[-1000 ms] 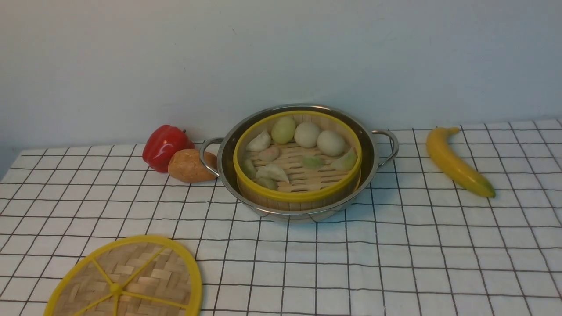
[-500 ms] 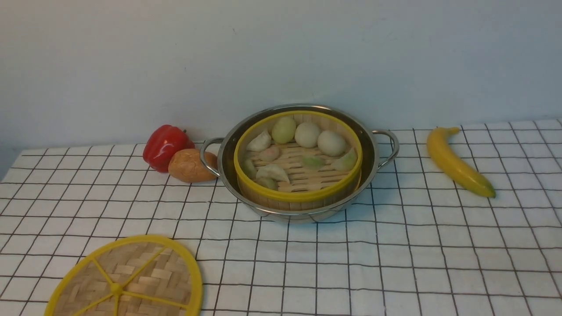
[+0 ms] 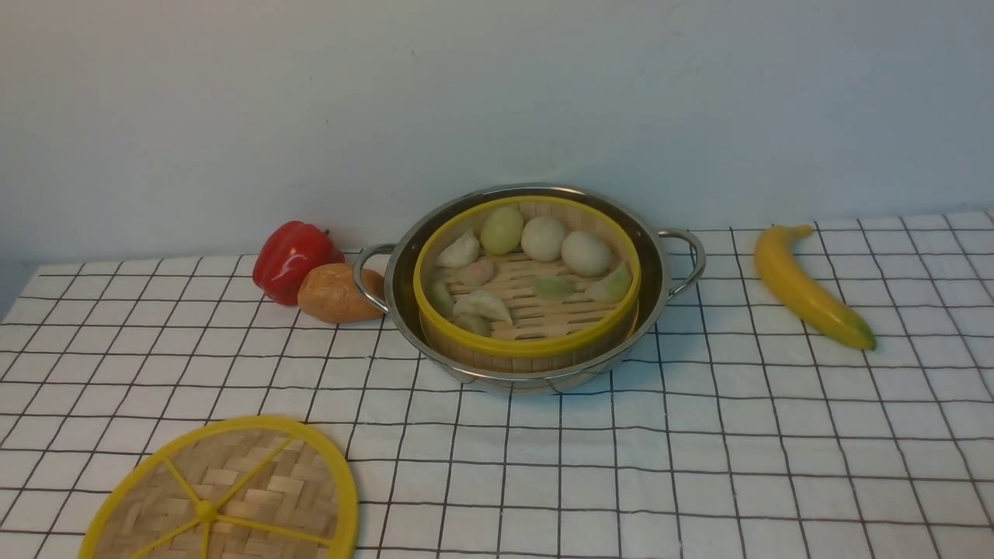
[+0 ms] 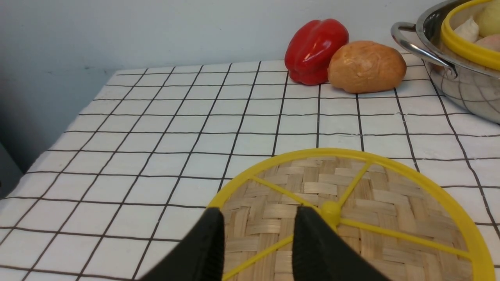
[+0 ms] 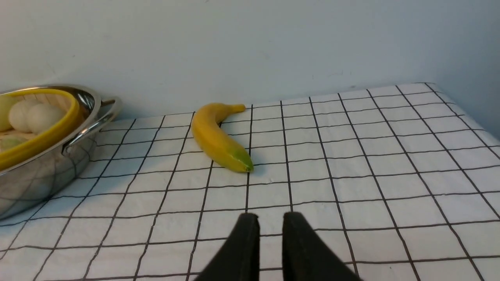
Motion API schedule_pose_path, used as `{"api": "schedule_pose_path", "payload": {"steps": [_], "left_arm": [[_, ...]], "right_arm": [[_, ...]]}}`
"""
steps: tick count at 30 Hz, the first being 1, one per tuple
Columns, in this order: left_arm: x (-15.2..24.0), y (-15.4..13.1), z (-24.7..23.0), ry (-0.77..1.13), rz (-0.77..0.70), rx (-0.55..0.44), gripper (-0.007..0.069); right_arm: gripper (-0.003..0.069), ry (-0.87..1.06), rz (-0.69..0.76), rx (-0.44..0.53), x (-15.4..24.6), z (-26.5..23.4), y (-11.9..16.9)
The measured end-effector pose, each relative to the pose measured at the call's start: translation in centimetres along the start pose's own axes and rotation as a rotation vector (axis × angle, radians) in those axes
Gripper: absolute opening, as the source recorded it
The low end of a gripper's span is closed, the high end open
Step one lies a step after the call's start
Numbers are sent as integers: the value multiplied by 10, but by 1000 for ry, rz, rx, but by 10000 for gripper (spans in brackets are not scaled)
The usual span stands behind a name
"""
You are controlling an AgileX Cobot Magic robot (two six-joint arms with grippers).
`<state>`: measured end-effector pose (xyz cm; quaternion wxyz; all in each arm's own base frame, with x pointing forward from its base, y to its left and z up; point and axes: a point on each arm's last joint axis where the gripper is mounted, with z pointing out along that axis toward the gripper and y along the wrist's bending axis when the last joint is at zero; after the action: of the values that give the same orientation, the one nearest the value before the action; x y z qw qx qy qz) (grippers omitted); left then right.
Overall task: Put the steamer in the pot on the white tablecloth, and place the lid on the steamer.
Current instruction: 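Grasp the bamboo steamer lid lying on the table by its centre knob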
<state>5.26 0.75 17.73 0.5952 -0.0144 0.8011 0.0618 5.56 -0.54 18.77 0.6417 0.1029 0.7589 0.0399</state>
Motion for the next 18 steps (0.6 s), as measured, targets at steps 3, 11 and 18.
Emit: {"api": "schedule_pose_path", "payload": {"steps": [3, 11, 18], "left_arm": [[0, 0, 0, 0, 0, 0, 243], [0, 0, 0, 0, 0, 0, 243], [0, 0, 0, 0, 0, 0, 243]], "right_arm": [[122, 0, 0, 0, 0, 0, 0], [155, 0, 0, 0, 0, 0, 0], [179, 0, 0, 0, 0, 0, 0]]}}
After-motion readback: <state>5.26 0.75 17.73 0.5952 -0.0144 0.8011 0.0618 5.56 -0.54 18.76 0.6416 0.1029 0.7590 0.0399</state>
